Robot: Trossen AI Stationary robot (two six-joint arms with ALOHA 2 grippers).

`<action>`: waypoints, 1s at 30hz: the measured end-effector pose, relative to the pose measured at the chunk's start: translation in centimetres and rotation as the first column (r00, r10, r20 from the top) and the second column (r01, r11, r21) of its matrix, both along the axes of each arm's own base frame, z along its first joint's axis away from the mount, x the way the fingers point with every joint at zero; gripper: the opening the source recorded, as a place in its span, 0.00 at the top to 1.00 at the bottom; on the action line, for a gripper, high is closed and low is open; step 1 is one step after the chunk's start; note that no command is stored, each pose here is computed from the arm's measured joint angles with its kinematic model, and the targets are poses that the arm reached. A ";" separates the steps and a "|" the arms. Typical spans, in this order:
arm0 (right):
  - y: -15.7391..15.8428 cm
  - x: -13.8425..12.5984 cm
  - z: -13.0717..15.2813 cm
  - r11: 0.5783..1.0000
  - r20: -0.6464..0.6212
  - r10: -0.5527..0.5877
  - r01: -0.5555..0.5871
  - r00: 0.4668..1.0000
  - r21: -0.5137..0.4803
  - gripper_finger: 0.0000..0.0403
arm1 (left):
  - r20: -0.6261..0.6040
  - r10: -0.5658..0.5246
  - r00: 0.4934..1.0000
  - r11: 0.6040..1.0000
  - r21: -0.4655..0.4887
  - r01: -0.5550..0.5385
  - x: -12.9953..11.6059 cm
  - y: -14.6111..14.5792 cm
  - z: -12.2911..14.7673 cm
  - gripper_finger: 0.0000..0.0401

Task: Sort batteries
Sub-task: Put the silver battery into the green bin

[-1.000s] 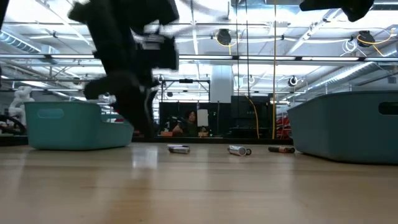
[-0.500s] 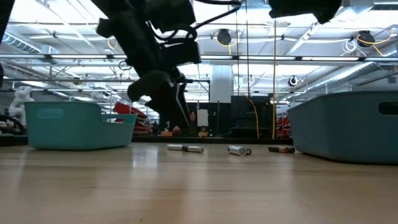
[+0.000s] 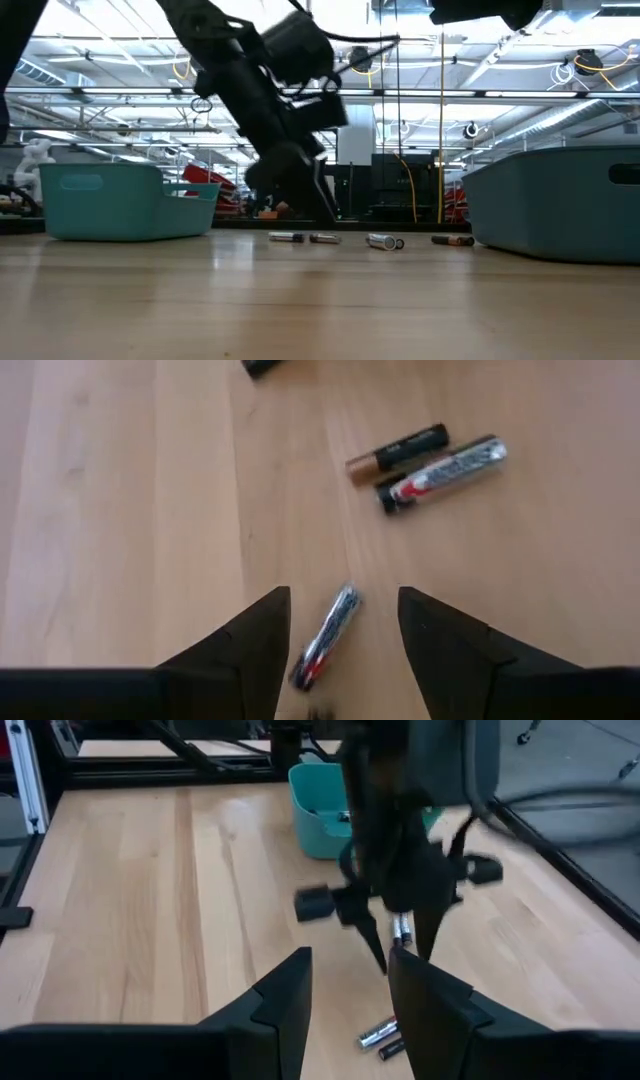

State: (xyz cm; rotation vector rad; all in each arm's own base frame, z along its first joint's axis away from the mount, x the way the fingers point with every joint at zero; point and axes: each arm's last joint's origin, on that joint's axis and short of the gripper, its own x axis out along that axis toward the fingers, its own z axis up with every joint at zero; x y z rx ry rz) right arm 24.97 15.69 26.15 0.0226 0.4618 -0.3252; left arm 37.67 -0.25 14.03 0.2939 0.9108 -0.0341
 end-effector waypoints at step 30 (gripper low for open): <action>0.4 -0.9 -0.3 0.999 -0.022 -0.013 0.014 1.000 0.036 0.69 | -0.148 0.272 0.951 0.962 0.003 -0.274 1.2 1.9 2.0 0.59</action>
